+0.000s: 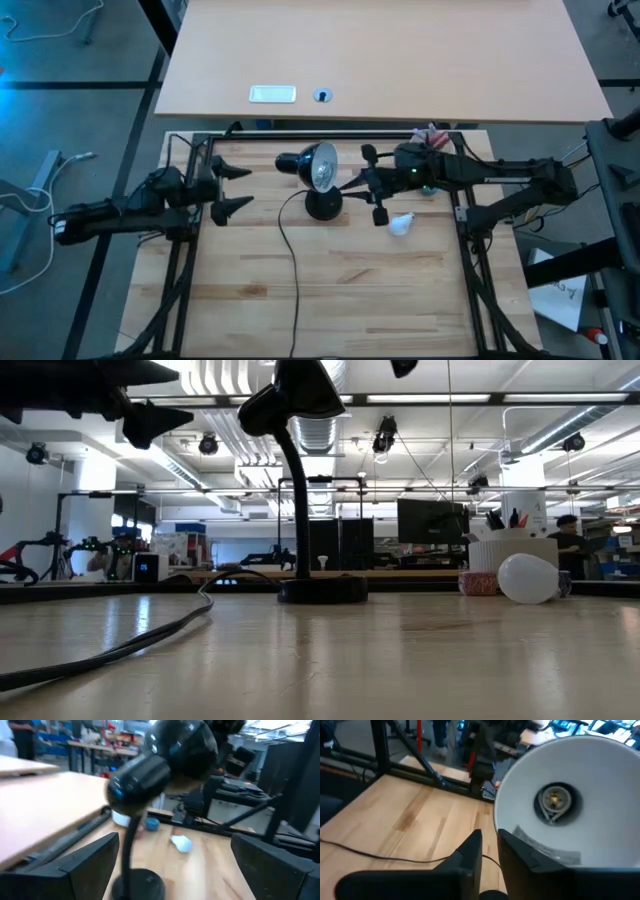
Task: Screw lightbulb
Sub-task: Return to Home Position
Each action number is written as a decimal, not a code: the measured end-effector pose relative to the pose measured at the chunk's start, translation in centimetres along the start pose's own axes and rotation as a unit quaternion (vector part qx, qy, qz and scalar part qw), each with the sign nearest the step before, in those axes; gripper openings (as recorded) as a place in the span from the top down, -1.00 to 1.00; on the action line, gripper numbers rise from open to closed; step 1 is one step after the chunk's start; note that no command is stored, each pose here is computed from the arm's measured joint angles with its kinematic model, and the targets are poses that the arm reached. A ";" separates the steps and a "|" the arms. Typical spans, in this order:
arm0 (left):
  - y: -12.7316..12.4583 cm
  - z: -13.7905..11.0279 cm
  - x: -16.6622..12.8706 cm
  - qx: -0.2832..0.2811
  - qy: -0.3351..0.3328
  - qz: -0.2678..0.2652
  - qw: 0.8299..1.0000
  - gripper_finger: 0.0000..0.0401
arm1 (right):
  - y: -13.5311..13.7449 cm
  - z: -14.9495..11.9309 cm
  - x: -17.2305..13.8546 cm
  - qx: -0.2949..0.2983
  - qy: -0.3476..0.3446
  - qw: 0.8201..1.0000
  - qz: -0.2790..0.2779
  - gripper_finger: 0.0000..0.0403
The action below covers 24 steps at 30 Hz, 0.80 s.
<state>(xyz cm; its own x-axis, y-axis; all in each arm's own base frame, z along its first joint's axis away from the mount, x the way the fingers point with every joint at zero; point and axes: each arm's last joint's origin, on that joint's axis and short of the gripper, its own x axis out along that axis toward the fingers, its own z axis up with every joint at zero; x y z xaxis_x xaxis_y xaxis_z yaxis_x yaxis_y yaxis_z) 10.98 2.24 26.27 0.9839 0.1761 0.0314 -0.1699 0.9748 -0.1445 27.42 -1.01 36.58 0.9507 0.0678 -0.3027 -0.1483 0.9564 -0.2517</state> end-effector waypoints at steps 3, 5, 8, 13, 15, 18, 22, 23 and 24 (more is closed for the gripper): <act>-0.4 -0.8 0.3 -0.015 0.009 -0.013 1.000 -0.87 | 0.4 -0.8 -1.1 0.007 -0.016 1.000 -0.005 0.81; -0.8 -1.4 0.5 -0.016 0.007 -0.015 1.000 -0.87 | 0.7 -1.4 -1.9 0.006 -0.031 0.999 -0.009 0.85; -1.5 -2.2 0.5 -0.010 -0.021 -0.027 0.999 -0.87 | 1.1 -2.6 -2.6 0.011 -0.057 0.998 -0.017 0.90; -2.2 -3.1 0.2 -0.004 -0.046 -0.038 0.998 -0.87 | 2.0 -5.3 -2.9 0.032 -0.075 0.996 -0.020 0.94; -2.2 -3.3 0.2 -0.005 -0.045 -0.030 0.999 -0.87 | 2.4 -6.4 -3.1 0.034 -0.080 0.996 -0.022 0.94; -2.2 -3.3 0.1 -0.008 -0.048 -0.031 0.998 -0.87 | 2.8 -7.9 -3.4 0.044 -0.089 0.995 -0.027 0.94; -2.2 -3.3 0.1 -0.012 -0.048 -0.032 0.998 -0.87 | 3.2 -9.0 -4.6 0.065 -0.086 0.993 -0.055 0.94; -2.2 -3.3 0.2 -0.012 -0.048 -0.032 0.998 -0.87 | 3.2 -9.1 -5.2 0.069 -0.080 0.992 -0.067 0.94; -2.2 -3.3 0.2 -0.011 -0.047 -0.032 0.998 -0.87 | 3.2 -9.3 -5.8 0.071 -0.072 0.992 -0.080 0.94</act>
<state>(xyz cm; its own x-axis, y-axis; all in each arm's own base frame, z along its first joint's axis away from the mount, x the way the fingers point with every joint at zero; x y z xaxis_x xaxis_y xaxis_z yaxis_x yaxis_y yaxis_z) 11.68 -0.29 23.34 0.9827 0.1274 0.1347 -0.1052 0.9814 -0.1609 18.87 -0.95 28.98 0.9895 -0.0572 -0.1325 0.0371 0.9880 -0.1498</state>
